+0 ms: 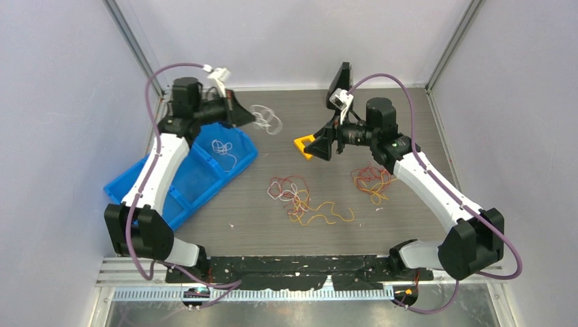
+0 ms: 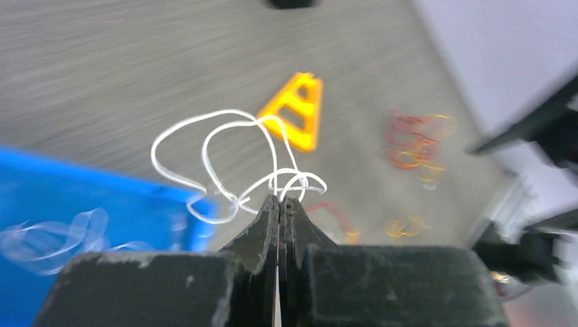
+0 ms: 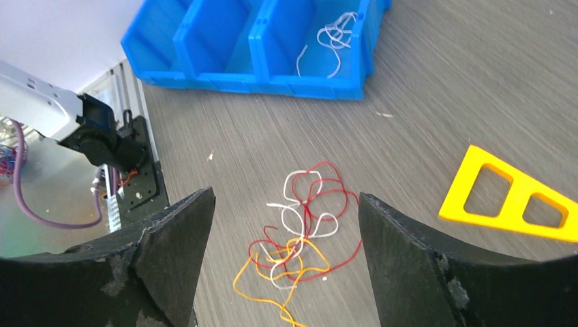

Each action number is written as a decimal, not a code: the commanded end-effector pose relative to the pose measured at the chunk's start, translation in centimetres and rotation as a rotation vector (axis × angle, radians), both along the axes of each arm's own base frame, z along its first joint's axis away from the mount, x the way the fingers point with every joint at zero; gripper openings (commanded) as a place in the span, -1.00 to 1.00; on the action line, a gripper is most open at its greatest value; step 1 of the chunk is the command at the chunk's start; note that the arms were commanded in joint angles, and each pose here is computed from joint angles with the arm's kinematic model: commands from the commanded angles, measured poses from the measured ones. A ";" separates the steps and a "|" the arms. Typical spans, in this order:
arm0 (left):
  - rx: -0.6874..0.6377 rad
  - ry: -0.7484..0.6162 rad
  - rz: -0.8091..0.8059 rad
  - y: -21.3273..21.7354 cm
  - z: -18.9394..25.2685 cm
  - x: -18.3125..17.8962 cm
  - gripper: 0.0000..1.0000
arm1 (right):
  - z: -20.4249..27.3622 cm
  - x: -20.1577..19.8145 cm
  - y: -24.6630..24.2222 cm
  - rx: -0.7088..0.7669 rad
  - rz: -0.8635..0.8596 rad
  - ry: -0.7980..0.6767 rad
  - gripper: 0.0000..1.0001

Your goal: Untangle the cables

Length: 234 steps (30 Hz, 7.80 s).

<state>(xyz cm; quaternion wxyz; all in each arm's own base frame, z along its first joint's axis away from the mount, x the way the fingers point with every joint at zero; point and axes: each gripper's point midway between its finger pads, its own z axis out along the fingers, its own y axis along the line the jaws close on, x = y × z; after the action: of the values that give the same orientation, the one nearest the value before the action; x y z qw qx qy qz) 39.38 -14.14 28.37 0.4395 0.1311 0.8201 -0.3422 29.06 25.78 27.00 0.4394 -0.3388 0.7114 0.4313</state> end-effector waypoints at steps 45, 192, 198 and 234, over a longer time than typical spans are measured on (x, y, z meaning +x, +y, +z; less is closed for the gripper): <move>0.199 0.071 -0.732 -13.6 -12.1 -13.7 -1.00 | -22.8 -5.2 -0.5 -0.566 0.150 0.511 0.44; 0.397 -0.039 -0.005 10.3 -7.4 4.0 -0.02 | -15.1 -2.6 -8.7 -0.719 0.084 0.118 0.91; 0.206 -0.225 -0.022 7.0 1.3 2.4 0.49 | -17.1 -2.7 -9.4 -0.778 0.095 0.171 0.81; 0.233 -0.388 -0.534 -5.4 -5.1 -12.2 0.98 | -10.2 -0.7 -5.3 -0.630 0.230 0.104 0.19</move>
<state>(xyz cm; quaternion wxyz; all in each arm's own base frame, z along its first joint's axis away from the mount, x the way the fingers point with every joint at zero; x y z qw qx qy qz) 27.88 -17.24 25.06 0.4782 0.3820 0.7099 -0.3485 28.04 25.39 20.39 0.2870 -0.5414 0.7321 0.2976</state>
